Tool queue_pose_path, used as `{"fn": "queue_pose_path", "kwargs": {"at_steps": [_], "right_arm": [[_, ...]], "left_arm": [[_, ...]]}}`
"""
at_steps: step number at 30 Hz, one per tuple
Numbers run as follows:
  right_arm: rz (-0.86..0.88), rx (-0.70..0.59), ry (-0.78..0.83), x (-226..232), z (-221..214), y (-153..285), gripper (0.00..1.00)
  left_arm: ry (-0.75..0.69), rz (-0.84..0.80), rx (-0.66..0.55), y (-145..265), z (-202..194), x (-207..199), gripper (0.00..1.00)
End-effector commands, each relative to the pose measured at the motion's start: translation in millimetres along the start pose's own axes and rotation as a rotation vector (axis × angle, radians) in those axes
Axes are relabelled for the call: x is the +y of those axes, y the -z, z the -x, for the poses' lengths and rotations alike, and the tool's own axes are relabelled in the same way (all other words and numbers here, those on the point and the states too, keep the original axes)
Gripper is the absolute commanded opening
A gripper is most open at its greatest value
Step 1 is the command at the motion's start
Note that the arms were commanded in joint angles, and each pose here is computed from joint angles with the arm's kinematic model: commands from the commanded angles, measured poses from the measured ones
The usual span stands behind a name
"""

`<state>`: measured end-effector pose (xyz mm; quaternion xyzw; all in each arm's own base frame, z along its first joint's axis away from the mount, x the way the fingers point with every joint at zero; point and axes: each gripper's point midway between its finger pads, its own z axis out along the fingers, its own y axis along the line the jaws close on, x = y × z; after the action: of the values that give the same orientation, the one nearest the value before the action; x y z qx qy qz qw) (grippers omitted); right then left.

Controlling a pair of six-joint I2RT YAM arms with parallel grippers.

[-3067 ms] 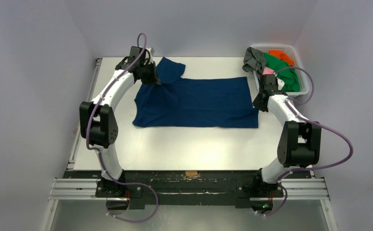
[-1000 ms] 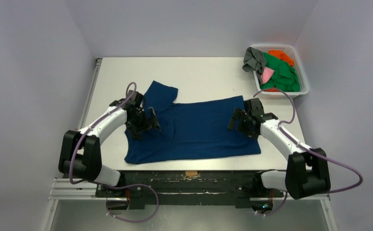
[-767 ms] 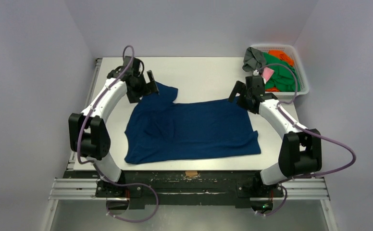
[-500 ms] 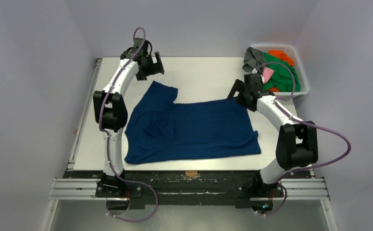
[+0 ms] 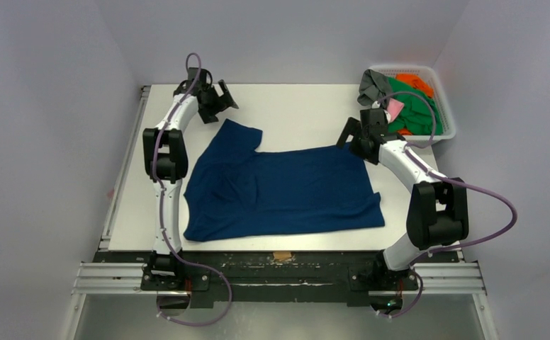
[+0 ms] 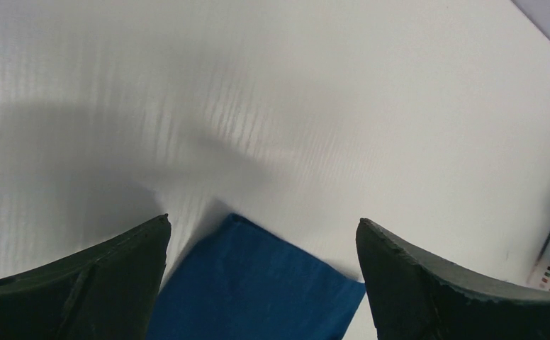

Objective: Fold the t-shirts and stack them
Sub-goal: Grab the side of the flattened tshirt furthest away from the robot with both arms

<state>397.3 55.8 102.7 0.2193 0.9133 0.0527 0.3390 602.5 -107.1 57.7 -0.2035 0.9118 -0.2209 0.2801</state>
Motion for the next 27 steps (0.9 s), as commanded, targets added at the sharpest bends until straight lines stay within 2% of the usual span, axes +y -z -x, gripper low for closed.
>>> {"fn": "queue_pose_path", "kwargs": {"at_steps": [1, 6, 14, 20, 27], "right_arm": [[-0.002, -0.025, -0.003, 2, 10, -1, 0.99], [0.005, -0.014, -0.010, 2, 6, -2, 0.99], [0.007, -0.018, -0.001, -1, 3, 2, 0.99], [-0.006, -0.018, 0.013, -7, -1, 3, 0.98], [-0.026, -0.012, 0.027, -12, -5, 2, 0.98]], "left_arm": [[0.059, -0.095, 0.020, -12, -2, -24, 1.00], [0.086, -0.085, 0.095, -18, -22, -19, 0.98], [-0.051, 0.034, 0.170, 11, -55, -12, 0.88], [-0.165, 0.197, 0.177, 21, -63, 5, 0.55], [-0.192, 0.256, 0.172, 14, -65, 12, 0.25]]}}
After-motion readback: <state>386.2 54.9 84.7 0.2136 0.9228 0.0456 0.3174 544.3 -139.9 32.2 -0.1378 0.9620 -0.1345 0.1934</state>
